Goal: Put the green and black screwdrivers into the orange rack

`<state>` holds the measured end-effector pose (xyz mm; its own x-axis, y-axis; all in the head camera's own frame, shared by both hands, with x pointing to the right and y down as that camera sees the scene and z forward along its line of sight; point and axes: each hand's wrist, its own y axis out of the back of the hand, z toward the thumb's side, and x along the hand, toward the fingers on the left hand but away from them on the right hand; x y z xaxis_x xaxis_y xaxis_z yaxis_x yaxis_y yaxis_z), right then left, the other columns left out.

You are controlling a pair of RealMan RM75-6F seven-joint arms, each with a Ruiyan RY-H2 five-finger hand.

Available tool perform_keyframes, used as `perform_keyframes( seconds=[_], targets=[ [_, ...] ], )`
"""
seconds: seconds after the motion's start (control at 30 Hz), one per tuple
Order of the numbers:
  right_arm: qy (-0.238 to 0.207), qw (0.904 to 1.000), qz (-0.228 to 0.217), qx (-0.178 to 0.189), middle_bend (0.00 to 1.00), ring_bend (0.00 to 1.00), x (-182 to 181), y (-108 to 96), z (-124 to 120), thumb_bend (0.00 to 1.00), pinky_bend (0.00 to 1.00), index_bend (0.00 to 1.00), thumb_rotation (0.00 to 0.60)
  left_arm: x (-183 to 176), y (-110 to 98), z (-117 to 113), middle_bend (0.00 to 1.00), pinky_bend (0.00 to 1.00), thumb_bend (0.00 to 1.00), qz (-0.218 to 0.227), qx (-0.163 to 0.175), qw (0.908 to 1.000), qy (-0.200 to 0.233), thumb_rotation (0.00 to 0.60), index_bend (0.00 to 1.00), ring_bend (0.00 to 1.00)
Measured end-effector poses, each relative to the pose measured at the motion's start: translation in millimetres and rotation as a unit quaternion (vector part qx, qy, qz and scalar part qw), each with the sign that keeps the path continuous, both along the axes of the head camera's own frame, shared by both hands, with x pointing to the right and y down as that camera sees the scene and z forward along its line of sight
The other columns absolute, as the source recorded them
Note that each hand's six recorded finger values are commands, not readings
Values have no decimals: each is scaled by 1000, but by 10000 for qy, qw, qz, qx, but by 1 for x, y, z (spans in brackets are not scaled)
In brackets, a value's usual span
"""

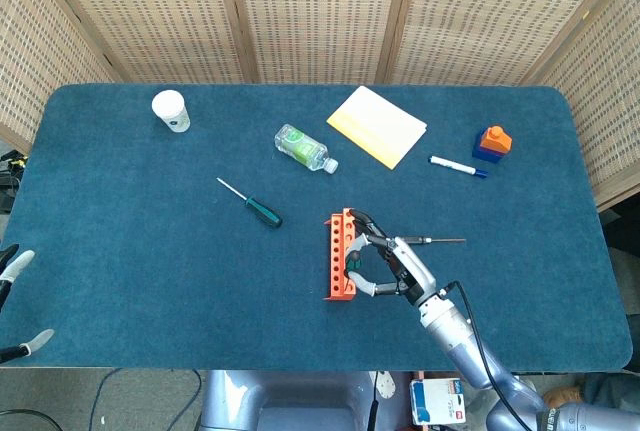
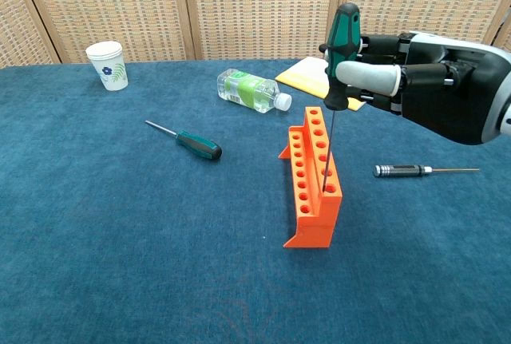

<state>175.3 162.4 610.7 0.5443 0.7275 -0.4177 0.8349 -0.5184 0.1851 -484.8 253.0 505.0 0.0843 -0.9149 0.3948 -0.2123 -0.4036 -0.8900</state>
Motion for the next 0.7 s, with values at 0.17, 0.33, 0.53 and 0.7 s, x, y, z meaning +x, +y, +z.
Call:
perform_keyframes(
  seconds=[0.17,0.33,0.53,0.7],
  targets=[
    [-27,10000,52,27,0,0,1,-3,-1,434,0,636,600,0,0,0,0,0,0,4,-6,10000,-4,600,0,0],
    [-50,9999,113,38,0,0,5,-6,-2,434,0,636,600,1,0,1,0,0,0,6,-25,10000,-16,600,0,0],
    [-22,9999,97,52,0,0,7,-7,-2,434,0,636,600,2,0,2,0,0,0,15,-31,10000,-28,600,0,0],
    [-15,10000,64,7,0,0,6,-3,3,434,0,636,600,2,0,2,0,0,0,10,-24,10000,-26,600,0,0]
  ],
)
